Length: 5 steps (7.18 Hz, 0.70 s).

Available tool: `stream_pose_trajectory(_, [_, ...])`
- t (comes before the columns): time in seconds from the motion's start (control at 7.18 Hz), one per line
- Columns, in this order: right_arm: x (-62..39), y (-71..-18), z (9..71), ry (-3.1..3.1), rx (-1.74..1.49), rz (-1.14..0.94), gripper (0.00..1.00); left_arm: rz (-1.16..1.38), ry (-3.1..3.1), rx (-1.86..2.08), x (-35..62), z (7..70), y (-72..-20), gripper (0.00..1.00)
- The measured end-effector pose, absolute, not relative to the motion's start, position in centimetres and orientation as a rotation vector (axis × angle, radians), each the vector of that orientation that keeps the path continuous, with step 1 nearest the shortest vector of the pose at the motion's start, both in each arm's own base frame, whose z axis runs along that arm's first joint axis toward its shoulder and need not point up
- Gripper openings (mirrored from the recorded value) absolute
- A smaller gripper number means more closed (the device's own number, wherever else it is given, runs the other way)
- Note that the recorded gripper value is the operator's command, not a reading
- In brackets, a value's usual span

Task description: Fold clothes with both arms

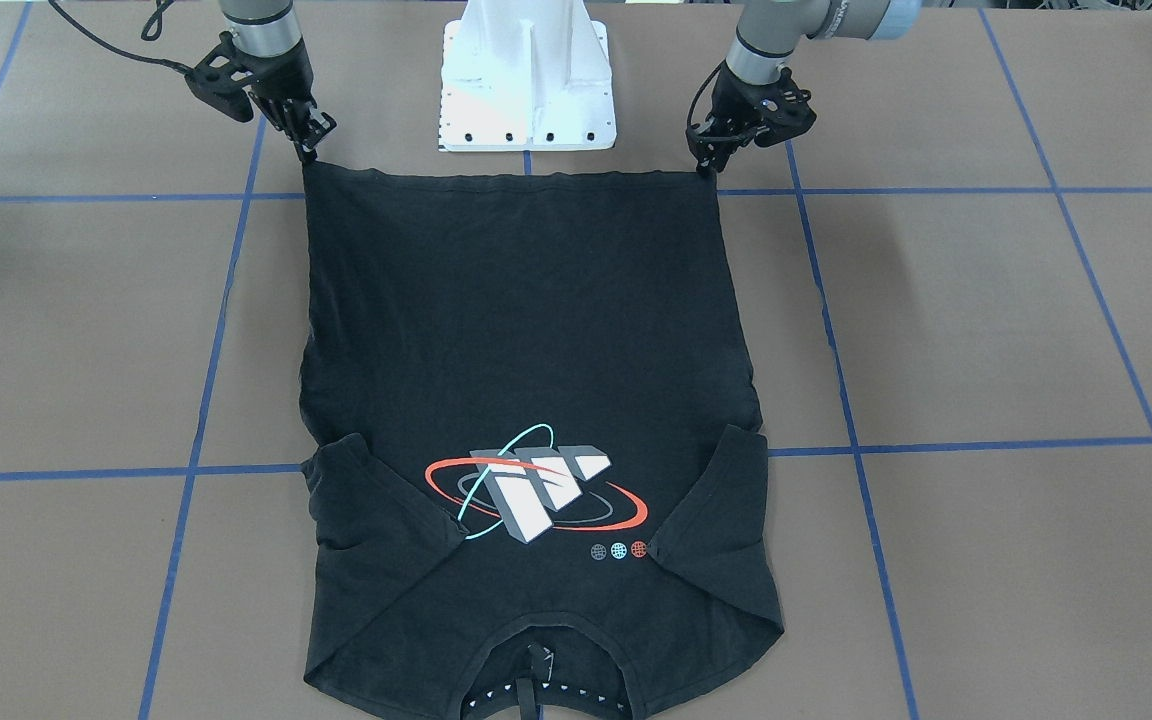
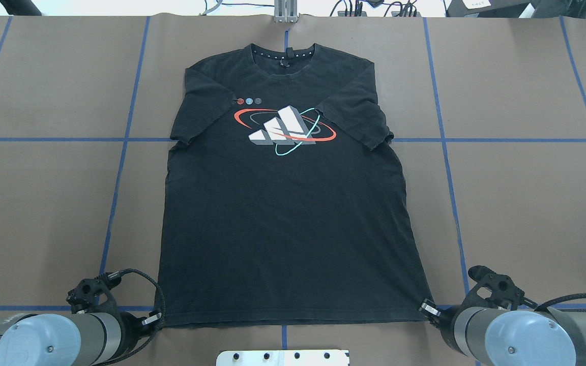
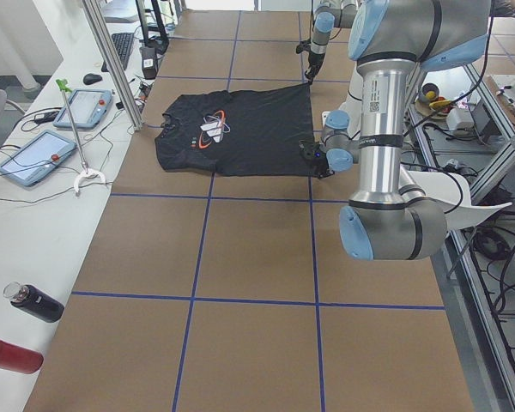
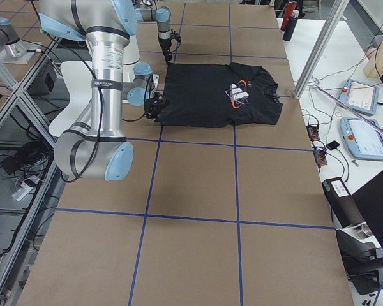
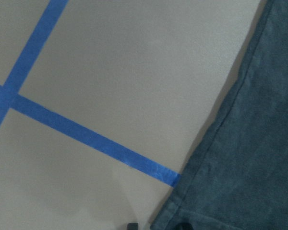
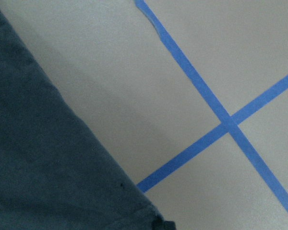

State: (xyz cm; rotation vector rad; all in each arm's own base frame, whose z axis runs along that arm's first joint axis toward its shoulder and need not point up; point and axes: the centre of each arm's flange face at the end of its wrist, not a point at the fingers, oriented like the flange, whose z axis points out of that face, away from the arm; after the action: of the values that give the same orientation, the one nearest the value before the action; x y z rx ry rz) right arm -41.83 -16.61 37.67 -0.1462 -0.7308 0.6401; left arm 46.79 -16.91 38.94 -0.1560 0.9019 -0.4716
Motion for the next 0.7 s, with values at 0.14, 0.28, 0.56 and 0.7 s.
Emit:
stream_pose_trajectory(0.14, [-41.8, -16.6, 37.7, -0.731, -0.146, 0.640, 0.00, -0.473, 0.902, -0.156, 46.8, 39.0, -16.9, 0.00])
stream_pose_trajectory(0.28, [-41.8, -16.6, 37.7, -0.731, -0.146, 0.640, 0.00, -0.476, 0.905, -0.155, 46.7, 38.9, -17.1, 0.00])
stream_pose_trajectory(0.56, [-41.8, -16.7, 37.6, -0.733, -0.146, 0.641, 0.00, -0.483, 0.941, -0.160, 45.8, 37.2, -17.6, 0.00])
stream_pose_trajectory(0.7, [-41.8, -16.7, 37.6, -0.733, -0.146, 0.642, 0.00, -0.484, 0.956, -0.164, 45.4, 36.4, -17.7, 0.00])
